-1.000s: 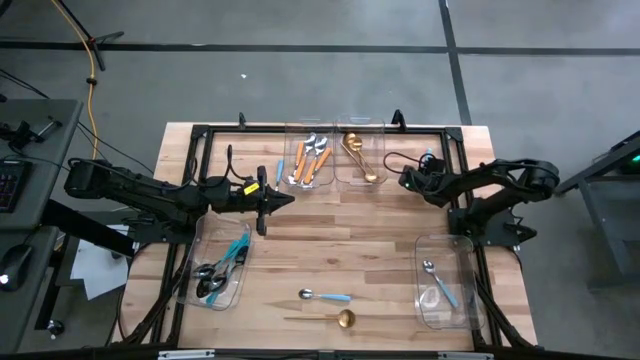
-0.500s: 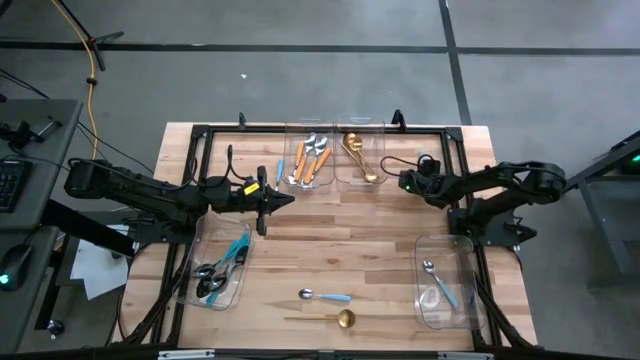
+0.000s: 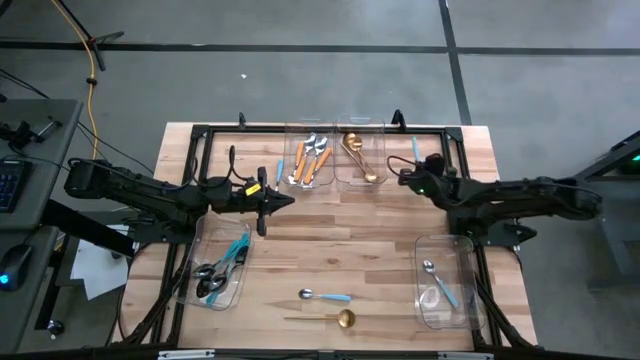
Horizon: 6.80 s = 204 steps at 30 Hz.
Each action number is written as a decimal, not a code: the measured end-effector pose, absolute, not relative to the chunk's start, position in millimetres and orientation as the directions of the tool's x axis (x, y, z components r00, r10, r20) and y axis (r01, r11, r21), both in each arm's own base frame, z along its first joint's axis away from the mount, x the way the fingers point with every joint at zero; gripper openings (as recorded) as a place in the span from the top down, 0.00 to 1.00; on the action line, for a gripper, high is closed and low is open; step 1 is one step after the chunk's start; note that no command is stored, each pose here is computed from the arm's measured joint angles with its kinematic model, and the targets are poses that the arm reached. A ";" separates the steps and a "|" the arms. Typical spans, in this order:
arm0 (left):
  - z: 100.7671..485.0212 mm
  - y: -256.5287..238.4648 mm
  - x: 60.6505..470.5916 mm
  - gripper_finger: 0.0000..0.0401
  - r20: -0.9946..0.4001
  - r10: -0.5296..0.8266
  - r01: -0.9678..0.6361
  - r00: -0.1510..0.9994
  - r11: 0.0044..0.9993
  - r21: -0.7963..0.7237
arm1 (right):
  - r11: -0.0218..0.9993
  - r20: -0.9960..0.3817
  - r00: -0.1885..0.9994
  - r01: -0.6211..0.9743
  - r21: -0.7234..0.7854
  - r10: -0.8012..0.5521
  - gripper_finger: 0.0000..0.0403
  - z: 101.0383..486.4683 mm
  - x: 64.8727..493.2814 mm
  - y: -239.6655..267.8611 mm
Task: Sort silverware by color (type)
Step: Put the blue spoon into the bottom right transparent bin
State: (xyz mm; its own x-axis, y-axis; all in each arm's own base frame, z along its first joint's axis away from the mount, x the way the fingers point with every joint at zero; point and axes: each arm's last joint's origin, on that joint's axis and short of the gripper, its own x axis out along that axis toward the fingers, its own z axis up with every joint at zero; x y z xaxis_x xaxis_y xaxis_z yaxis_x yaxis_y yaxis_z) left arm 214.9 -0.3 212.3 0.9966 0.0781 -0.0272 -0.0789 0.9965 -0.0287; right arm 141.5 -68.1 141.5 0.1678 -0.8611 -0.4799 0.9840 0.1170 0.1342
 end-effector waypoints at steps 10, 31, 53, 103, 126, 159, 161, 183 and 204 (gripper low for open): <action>212.4 -0.3 214.9 1.00 -0.026 0.078 -0.079 0.997 0.996 -0.030 | 0.517 -0.196 0.559 0.825 0.228 -0.805 1.00 198.2 147.9 -34.1; 209.5 -2.8 230.0 1.00 0.110 0.004 -0.002 0.994 1.000 -0.017 | 0.961 0.257 0.933 0.210 0.178 -0.251 1.00 207.2 214.6 19.3; 202.3 0.9 240.1 1.00 0.196 0.034 -0.026 0.980 0.999 -0.039 | 0.995 0.368 0.927 0.035 0.088 -0.066 0.99 205.7 261.9 30.6; 201.0 -2.9 240.3 1.00 0.183 0.017 -0.007 0.983 0.998 -0.057 | 0.836 -0.922 0.318 0.426 0.346 0.220 1.00 283.2 143.4 161.3; 199.8 -2.7 240.5 1.00 0.171 0.019 -0.009 0.985 0.998 -0.057 | 0.613 -0.982 0.119 0.769 0.183 0.144 1.00 283.3 83.7 147.7; 199.9 -2.7 240.5 1.00 0.172 0.019 -0.006 0.985 0.997 -0.073 | 0.482 -0.980 -0.054 0.864 -0.143 -0.193 0.99 178.1 109.9 193.5; 199.9 -2.7 240.5 1.00 0.172 0.019 -0.006 0.985 0.997 -0.073 | 0.480 -0.977 -0.063 0.863 -0.155 -0.202 0.97 173.3 111.1 195.7; 199.9 -2.6 240.5 1.00 0.172 0.019 -0.007 0.985 0.997 -0.072 | 0.493 -0.971 -0.147 0.841 -0.223 -0.189 0.95 146.6 116.4 209.8; 199.9 -2.6 240.5 1.00 0.172 0.019 -0.007 0.985 0.997 -0.073 | 0.534 -0.975 -0.138 0.819 -0.211 -0.174 0.63 146.2 117.2 211.2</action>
State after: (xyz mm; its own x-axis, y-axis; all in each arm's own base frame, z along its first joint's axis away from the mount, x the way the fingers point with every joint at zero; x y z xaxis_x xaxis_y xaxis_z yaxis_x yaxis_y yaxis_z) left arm 240.5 -2.6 199.9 0.9849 0.0190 0.1720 -0.0065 0.9973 -0.0726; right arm 117.2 211.2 146.2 -0.1380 -0.1741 -0.9750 0.8186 0.5341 -0.2112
